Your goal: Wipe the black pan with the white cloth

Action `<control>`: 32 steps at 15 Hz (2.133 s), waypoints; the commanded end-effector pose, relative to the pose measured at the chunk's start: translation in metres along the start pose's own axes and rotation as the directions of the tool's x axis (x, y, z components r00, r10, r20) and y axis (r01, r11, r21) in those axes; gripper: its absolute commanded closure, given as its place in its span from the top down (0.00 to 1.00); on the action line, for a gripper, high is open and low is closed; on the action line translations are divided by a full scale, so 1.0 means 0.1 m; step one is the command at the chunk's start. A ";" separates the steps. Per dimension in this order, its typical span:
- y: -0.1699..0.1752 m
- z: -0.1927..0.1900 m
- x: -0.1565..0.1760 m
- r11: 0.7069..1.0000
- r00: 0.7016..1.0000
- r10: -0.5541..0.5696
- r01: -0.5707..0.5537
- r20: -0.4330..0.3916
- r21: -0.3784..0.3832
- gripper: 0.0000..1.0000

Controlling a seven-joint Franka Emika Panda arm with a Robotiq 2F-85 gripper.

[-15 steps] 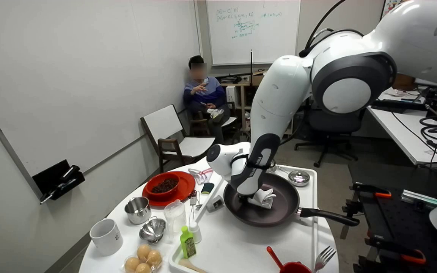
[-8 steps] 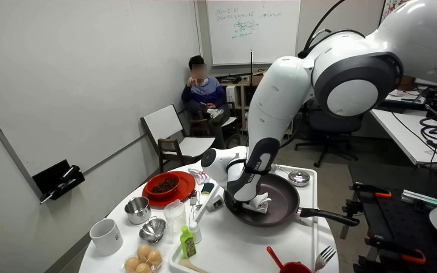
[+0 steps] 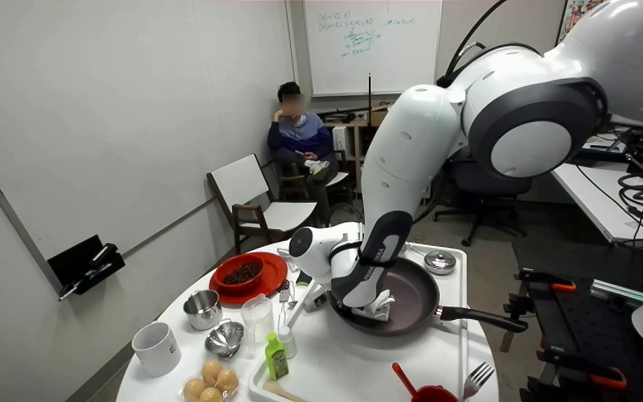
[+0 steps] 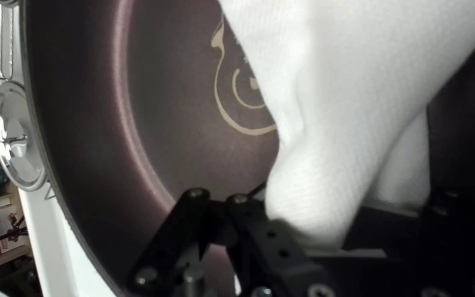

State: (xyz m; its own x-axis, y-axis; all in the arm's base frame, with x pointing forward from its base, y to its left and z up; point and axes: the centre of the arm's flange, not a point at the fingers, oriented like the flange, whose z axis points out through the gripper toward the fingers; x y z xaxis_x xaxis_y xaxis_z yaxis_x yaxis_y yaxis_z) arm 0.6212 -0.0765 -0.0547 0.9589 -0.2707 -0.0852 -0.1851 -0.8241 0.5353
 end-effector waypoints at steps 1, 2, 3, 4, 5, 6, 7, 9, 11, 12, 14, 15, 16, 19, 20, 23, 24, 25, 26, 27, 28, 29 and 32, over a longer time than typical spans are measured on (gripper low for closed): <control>-0.13 0.05 -0.15 0.999 0.999 -0.042 0.042 -0.021 0.002 0.05; -0.12 0.06 -0.17 0.999 0.999 -0.048 0.048 -0.019 -0.001 0.05; -0.11 0.06 -0.18 0.999 0.998 -0.055 0.055 -0.019 -0.002 0.05; -0.10 0.07 -0.20 0.998 0.998 -0.058 0.058 -0.020 -0.004 0.05; -0.08 0.08 -0.21 0.998 0.998 -0.063 0.062 -0.019 -0.005 0.05; -0.07 0.09 -0.22 0.998 0.997 -0.070 0.070 -0.018 -0.005 0.05; -0.05 0.11 -0.23 0.997 0.997 -0.077 0.076 -0.013 -0.005 0.05; -0.03 0.12 -0.26 0.996 0.996 -0.092 0.092 -0.011 -0.005 0.05; 0.01 0.14 -0.29 0.994 0.994 -0.107 0.107 -0.012 -0.004 0.05; 0.04 0.15 -0.31 0.994 0.993 -0.114 0.114 -0.013 -0.003 0.05; 0.10 0.19 -0.34 0.992 0.992 -0.123 0.123 -0.009 -0.004 0.05; 0.14 0.23 -0.35 0.992 0.992 -0.125 0.125 -0.003 -0.007 0.05; 0.17 0.26 -0.35 0.993 0.993 -0.122 0.122 0.004 -0.011 0.05; 0.33 0.36 -0.35 0.996 0.996 -0.089 0.090 0.025 -0.023 0.05; 0.38 0.39 -0.35 0.997 0.997 -0.076 0.077 0.028 -0.030 0.05; 0.53 0.52 -0.35 0.998 0.999 -0.025 0.026 0.024 -0.057 0.05; 0.57 0.55 -0.34 0.998 1.000 -0.008 0.009 0.022 -0.062 0.05; 0.61 0.58 -0.35 0.998 1.000 0.009 -0.007 0.020 -0.065 0.05; 0.65 0.60 -0.35 0.997 1.000 0.025 -0.024 0.018 -0.068 0.05; 0.68 0.62 -0.35 0.997 0.999 0.037 -0.036 0.016 -0.072 0.05; 0.70 0.62 -0.35 0.996 0.999 0.049 -0.048 0.012 -0.071 0.05; 0.72 0.60 -0.34 0.996 0.998 0.057 -0.056 0.009 -0.068 0.05; 0.73 0.51 -0.29 0.997 0.999 0.028 -0.026 0.024 -0.073 0.04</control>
State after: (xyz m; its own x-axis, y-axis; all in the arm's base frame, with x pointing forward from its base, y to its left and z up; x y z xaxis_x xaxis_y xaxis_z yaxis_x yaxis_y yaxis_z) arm 0.5693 -0.1545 -0.0562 0.9480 -0.3053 -0.0904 -0.1936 -0.7781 0.5976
